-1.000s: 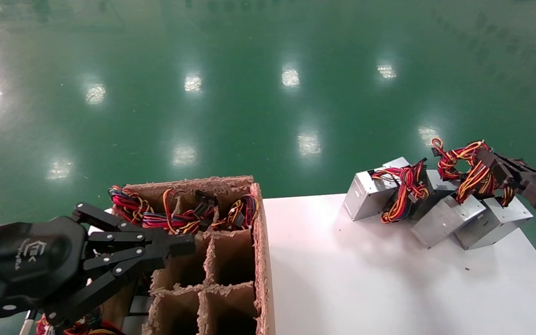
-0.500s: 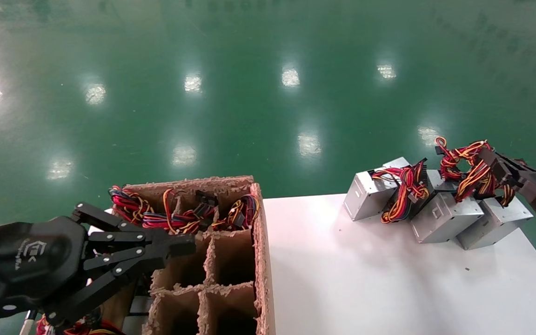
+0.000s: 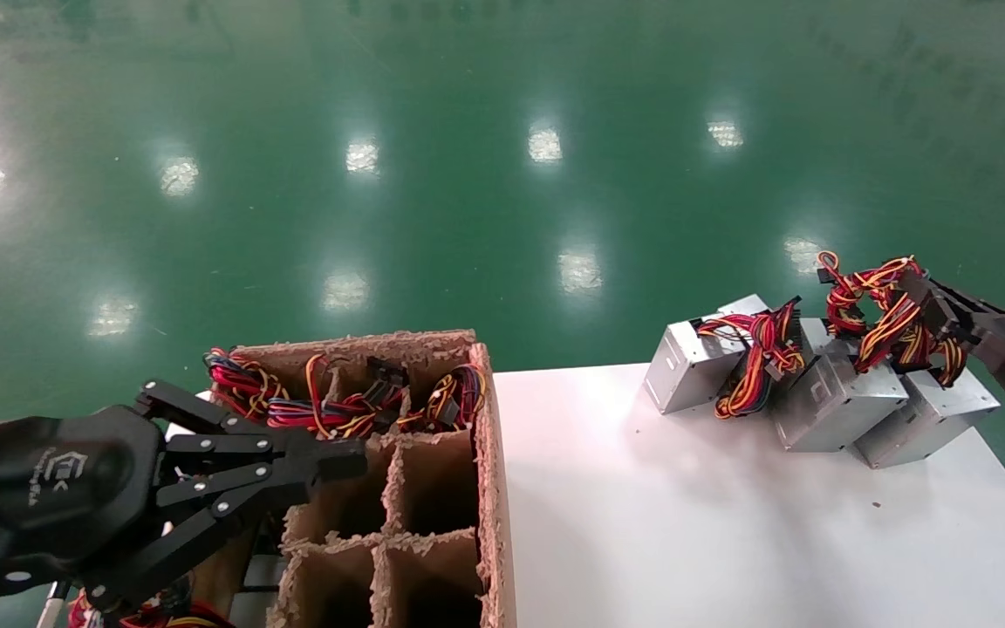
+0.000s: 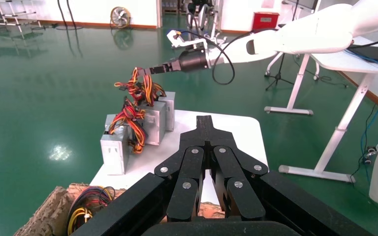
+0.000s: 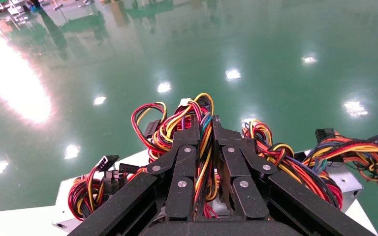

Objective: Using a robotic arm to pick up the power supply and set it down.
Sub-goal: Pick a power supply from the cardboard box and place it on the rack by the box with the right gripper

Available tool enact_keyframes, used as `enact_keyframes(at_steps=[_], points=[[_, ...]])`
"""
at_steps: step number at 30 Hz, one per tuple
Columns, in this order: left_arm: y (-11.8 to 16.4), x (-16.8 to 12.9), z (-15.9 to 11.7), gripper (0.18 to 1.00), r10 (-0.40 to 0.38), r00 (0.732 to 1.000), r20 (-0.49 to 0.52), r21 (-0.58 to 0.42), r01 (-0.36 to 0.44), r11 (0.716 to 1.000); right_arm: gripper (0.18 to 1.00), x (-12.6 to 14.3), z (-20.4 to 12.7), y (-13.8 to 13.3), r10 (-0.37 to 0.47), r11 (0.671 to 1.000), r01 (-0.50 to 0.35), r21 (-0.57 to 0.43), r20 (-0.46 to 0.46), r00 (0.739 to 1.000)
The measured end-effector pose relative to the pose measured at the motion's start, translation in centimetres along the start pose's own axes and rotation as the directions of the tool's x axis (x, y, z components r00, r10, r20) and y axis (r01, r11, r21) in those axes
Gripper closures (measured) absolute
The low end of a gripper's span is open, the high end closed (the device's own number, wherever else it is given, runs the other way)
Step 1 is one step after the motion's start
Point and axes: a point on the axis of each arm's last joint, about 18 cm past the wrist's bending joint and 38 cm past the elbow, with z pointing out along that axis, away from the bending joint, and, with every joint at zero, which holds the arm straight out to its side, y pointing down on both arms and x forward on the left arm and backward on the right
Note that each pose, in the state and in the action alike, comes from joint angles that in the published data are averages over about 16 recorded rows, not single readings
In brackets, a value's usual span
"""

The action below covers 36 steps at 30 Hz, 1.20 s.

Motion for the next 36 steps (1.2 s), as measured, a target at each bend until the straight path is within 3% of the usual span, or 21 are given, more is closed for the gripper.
enact_keyframes(at_steps=[36], points=[[0.0, 0.0, 0.0, 0.993, 0.000, 1.000, 0.000, 0.000, 0.000, 1.000, 0.954, 0.4, 0.7, 1.9, 0.007, 0.999, -0.009, -0.049, -0.044, 0.999]])
